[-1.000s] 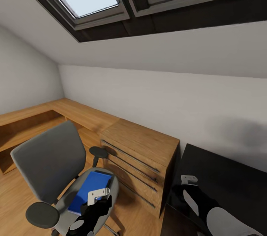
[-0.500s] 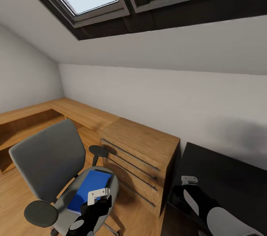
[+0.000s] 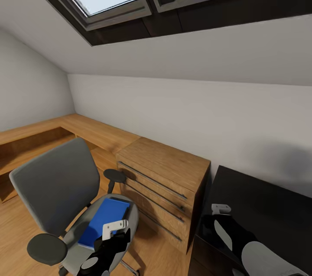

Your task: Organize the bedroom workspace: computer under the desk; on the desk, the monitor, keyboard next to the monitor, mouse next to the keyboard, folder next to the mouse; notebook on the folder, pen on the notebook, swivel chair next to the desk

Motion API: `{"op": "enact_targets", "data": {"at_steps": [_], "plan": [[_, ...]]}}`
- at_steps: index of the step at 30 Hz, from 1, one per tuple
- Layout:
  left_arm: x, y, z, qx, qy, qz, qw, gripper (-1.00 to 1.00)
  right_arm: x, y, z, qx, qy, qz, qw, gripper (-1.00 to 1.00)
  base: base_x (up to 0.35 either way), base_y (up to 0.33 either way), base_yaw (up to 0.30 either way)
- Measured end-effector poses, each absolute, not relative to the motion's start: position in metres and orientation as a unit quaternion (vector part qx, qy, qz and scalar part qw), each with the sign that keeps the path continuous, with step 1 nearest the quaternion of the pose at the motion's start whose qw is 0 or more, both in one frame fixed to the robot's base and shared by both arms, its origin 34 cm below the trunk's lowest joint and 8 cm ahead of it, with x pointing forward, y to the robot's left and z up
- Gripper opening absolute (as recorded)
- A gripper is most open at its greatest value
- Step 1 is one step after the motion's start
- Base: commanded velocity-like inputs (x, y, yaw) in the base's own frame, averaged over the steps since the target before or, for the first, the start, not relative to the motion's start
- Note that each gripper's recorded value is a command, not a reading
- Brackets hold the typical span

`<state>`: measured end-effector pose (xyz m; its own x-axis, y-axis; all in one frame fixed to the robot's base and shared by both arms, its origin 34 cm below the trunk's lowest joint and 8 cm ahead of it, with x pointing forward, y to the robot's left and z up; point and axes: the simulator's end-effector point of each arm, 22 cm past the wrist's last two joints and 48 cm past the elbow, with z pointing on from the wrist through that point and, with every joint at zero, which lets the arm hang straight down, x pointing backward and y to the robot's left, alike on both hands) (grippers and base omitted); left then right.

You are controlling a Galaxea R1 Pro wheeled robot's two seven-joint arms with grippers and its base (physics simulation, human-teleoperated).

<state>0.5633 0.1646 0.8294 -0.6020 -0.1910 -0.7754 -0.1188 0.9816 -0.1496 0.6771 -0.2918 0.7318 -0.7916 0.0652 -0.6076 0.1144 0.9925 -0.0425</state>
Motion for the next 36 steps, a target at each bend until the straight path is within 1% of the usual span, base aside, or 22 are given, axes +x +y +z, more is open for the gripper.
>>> {"op": "enact_targets", "data": {"at_steps": [36], "plan": [[0.561, 0.170, 0.850, -0.088, 0.894, -0.037, 0.438, 1.00, 0.674, -0.293, 0.751, 0.044, 0.946, -0.042, 0.318, -1.00, 0.000, 0.000, 0.000]]}}
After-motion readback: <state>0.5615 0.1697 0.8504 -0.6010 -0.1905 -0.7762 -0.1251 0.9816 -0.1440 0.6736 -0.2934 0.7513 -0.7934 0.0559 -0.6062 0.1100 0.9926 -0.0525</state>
